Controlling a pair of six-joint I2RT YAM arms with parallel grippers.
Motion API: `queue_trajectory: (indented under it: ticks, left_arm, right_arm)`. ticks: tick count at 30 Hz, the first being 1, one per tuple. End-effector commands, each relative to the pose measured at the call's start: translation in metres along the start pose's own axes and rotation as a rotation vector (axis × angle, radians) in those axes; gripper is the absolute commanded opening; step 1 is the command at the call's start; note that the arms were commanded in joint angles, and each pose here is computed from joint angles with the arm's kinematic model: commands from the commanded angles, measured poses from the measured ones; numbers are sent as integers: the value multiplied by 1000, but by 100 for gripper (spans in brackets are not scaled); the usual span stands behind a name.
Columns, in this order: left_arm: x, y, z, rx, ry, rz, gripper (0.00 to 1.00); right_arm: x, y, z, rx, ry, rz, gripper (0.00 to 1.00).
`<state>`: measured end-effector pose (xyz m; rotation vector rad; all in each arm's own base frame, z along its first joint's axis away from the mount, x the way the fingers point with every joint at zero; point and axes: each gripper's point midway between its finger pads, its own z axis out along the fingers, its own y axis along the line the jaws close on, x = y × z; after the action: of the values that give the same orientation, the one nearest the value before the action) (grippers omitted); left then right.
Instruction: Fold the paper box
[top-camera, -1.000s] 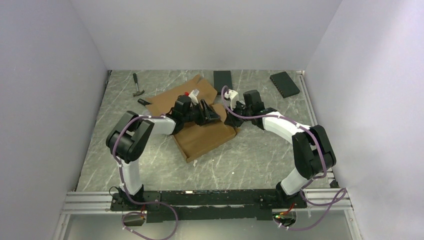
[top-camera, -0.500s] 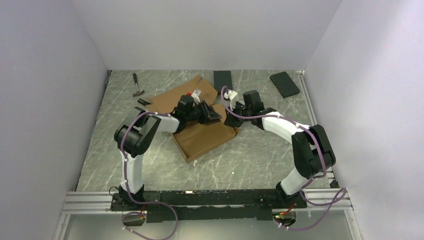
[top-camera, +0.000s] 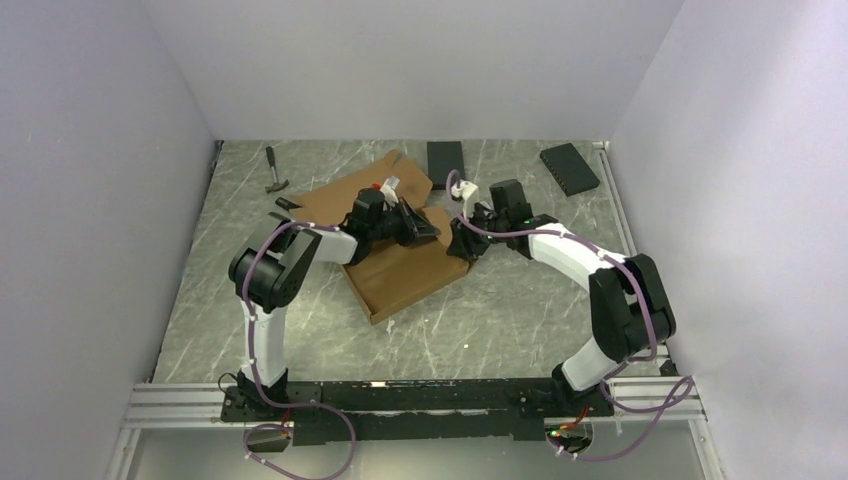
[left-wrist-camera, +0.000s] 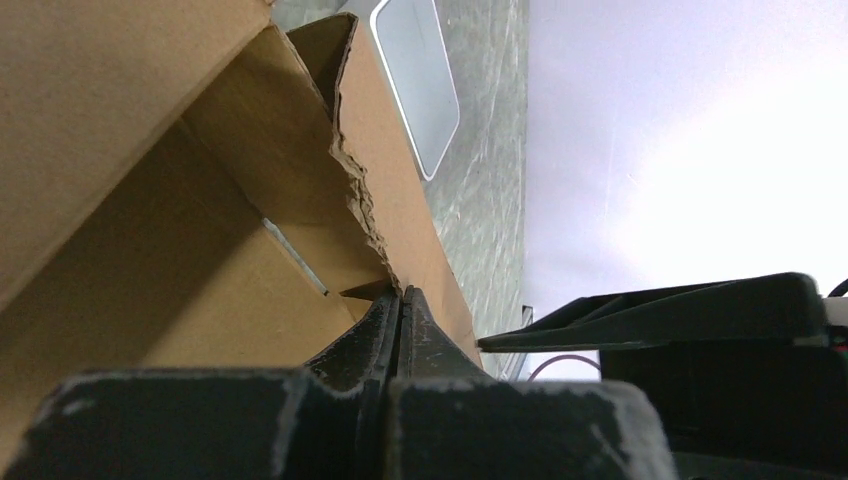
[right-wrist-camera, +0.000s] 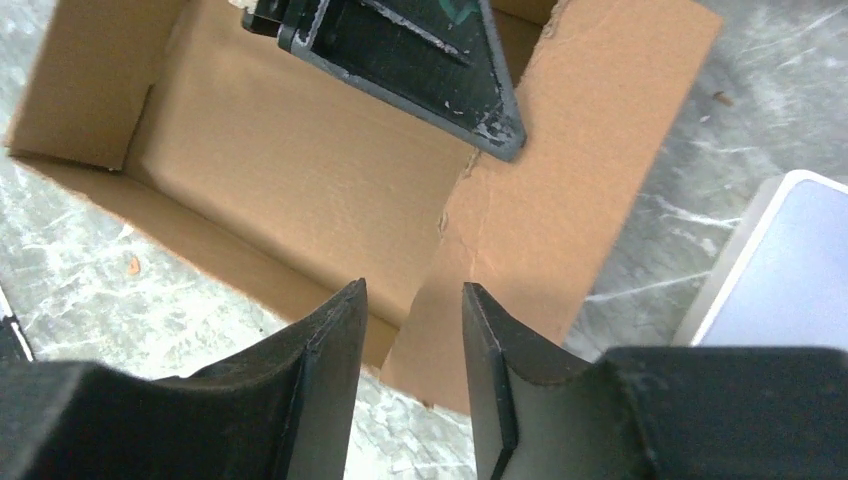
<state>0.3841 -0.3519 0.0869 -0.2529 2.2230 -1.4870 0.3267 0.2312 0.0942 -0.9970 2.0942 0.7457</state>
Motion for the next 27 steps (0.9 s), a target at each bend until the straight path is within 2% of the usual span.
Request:
queue_trajectory:
  ticks: [1,7,14,27]
  left_arm:
    - [-9,0,-3,28,-22,27,0]
    - [-7,2,-5,47,-13,24,0]
    - [-5,-1,-8,65,-4,21,0]
    - [3,4,-12,92,38,28,0]
  right_arm:
    - [-46,0,-37,-29,-157,-10,46]
    - [-38,-26,-48,19,-186,119,69]
    - [-11,-40,-23,14,-109,245,80]
    - [9,-43,-2,-36,-54,330,81]
